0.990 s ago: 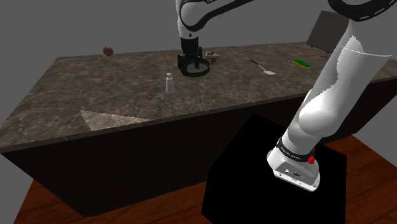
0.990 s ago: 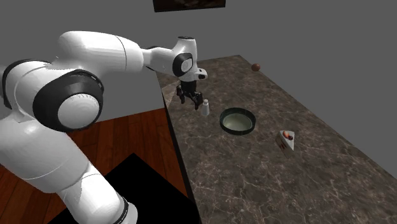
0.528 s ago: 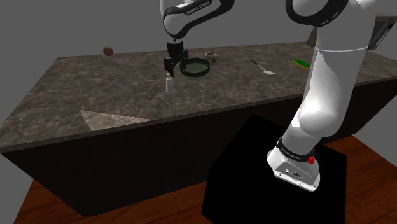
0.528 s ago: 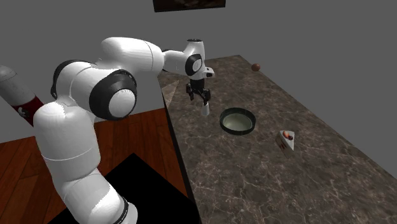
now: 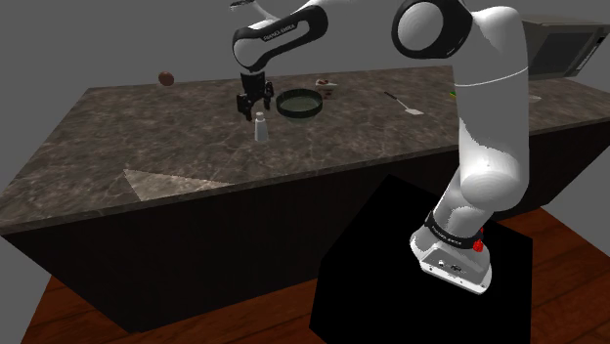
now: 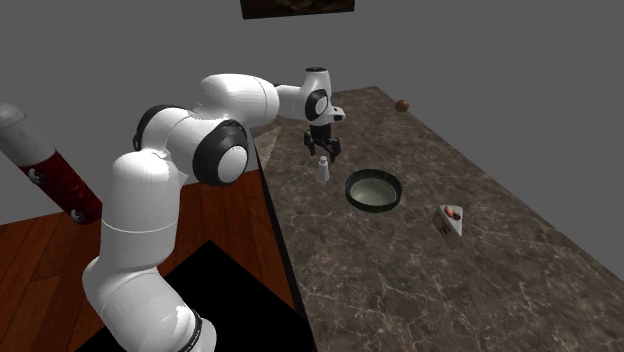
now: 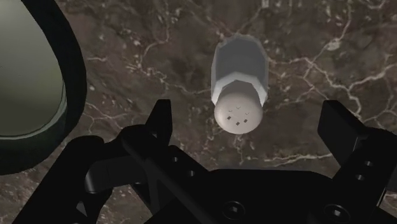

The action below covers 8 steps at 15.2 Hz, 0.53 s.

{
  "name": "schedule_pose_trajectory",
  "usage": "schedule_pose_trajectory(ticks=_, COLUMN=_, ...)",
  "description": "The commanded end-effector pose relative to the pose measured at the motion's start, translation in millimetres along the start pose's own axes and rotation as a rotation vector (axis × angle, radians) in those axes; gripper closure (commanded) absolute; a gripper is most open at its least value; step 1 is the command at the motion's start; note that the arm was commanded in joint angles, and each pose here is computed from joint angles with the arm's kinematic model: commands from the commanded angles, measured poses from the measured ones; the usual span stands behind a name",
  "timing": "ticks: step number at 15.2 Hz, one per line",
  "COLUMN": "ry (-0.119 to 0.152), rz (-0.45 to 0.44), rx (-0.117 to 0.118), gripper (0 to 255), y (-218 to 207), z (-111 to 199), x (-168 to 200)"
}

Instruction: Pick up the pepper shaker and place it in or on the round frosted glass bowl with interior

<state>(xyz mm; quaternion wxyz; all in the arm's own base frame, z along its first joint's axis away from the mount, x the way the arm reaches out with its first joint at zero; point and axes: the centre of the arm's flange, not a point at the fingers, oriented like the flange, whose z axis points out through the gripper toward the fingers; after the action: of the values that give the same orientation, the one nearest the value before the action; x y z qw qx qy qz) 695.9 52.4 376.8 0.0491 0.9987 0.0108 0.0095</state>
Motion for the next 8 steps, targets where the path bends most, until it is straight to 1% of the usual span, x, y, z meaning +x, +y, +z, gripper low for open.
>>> schedule_pose_trajectory(ticks=1, ry=0.001, rz=0.0, rx=-0.001, gripper=0, y=-0.2, z=9.2, x=1.3)
schedule_pose_trajectory(ticks=5, ry=0.001, rz=0.0, rx=0.0, gripper=0, y=-0.2, z=28.1, x=1.4)
schedule_pose_trajectory(ticks=8, ry=0.001, rz=0.0, rx=-0.001, gripper=0, y=-0.2, z=28.1, x=1.4)
